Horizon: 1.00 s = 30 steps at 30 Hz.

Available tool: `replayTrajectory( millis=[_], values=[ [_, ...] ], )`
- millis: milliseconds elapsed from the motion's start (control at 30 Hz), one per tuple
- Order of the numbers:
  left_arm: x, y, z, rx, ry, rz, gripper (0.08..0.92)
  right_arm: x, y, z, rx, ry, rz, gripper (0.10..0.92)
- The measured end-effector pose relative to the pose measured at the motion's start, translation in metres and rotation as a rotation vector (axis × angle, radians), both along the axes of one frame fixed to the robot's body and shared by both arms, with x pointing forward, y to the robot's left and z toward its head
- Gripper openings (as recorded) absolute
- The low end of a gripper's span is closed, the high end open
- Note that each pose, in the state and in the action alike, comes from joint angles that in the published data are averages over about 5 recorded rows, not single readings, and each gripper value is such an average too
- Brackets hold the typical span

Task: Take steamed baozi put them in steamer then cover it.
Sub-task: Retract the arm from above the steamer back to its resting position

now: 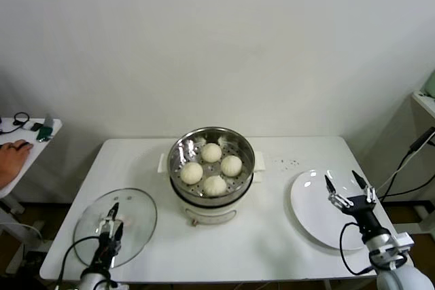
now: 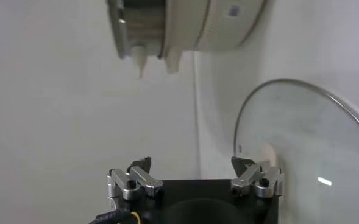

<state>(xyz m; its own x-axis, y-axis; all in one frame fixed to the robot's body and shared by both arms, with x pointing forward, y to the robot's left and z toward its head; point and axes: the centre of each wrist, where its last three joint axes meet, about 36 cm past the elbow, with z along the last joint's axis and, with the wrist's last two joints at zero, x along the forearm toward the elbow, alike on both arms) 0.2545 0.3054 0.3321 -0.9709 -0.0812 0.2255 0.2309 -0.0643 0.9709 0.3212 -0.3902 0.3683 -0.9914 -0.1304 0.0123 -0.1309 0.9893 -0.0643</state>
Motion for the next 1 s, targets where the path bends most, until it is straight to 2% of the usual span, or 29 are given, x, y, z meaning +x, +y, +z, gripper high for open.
replayTrajectory(
  millis=[400, 667, 1000],
  values=[
    [0.014, 0.027, -0.038, 0.039, 0.007, 0.012, 0.823, -0.015, 0.010, -0.008, -0.014, 0.029, 0.010, 0.823],
    [0.029, 0.036, -0.045, 0.020, -0.033, 0.017, 0.823, -0.020, 0.017, -0.013, -0.021, 0.044, 0.018, 0.823],
    [0.049, 0.044, -0.052, 0.008, -0.059, 0.031, 0.823, -0.023, 0.023, -0.019, -0.030, 0.053, 0.026, 0.823]
  ],
)
